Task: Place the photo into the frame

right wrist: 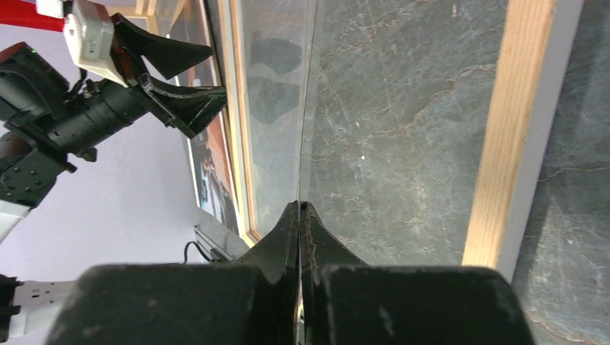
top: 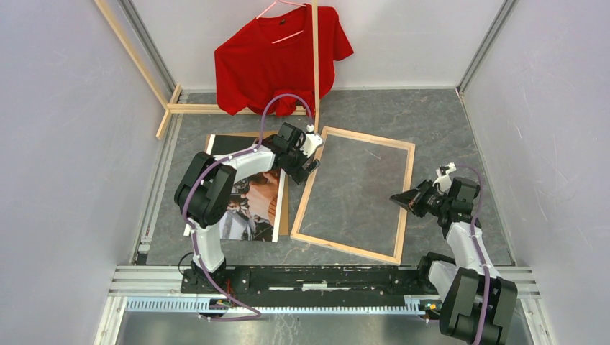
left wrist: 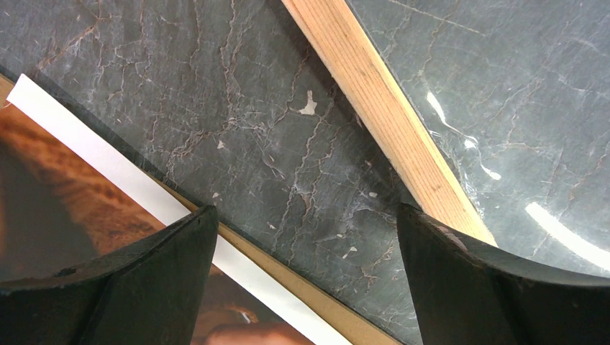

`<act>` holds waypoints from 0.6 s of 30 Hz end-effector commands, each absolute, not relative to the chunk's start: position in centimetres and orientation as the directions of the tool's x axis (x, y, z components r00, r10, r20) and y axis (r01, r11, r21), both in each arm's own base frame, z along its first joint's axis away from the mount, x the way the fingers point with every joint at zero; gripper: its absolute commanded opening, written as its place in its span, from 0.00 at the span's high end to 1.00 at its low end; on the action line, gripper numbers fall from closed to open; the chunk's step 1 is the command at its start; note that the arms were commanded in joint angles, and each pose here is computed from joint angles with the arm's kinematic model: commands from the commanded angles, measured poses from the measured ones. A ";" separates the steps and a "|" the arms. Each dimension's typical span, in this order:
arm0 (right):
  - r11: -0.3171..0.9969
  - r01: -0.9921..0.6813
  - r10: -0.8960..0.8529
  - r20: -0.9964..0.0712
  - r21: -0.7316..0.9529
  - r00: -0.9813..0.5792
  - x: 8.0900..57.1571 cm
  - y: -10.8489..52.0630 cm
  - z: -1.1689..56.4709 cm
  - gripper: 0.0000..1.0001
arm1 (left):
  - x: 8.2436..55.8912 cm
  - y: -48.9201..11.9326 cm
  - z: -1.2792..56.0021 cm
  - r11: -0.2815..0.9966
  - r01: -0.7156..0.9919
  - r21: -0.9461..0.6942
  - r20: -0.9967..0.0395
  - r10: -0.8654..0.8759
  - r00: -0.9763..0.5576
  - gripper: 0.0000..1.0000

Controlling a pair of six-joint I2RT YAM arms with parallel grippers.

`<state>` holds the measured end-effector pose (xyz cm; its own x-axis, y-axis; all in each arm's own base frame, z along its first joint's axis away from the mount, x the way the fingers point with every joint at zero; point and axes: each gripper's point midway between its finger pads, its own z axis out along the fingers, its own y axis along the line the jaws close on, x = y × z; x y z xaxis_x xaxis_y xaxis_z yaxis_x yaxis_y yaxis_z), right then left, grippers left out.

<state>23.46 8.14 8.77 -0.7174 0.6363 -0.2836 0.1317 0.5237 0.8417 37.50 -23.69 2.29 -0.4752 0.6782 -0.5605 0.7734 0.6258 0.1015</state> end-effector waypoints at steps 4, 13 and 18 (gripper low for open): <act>0.438 0.042 0.654 -0.286 0.898 -0.700 24.4 9.0 11.7 1.00 | 37.2 -23.9 1.3 0.628 0.774 0.084 -0.549 0.677 -0.490 0.00; 0.436 0.025 0.658 -0.299 0.900 -0.691 25.1 9.0 12.8 1.00 | 37.3 -24.3 1.2 0.622 0.779 0.078 -0.552 0.677 -0.486 0.00; 0.454 -0.048 0.624 -0.356 0.890 -0.696 25.5 9.7 14.7 1.00 | 37.3 -24.3 1.1 0.622 0.779 0.080 -0.551 0.679 -0.486 0.00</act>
<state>24.19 9.24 11.16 -0.7079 0.6615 -0.2476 0.0879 0.4304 0.8984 37.51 -23.76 2.26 -0.4752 0.6781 -0.5608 0.7746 0.6246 0.0989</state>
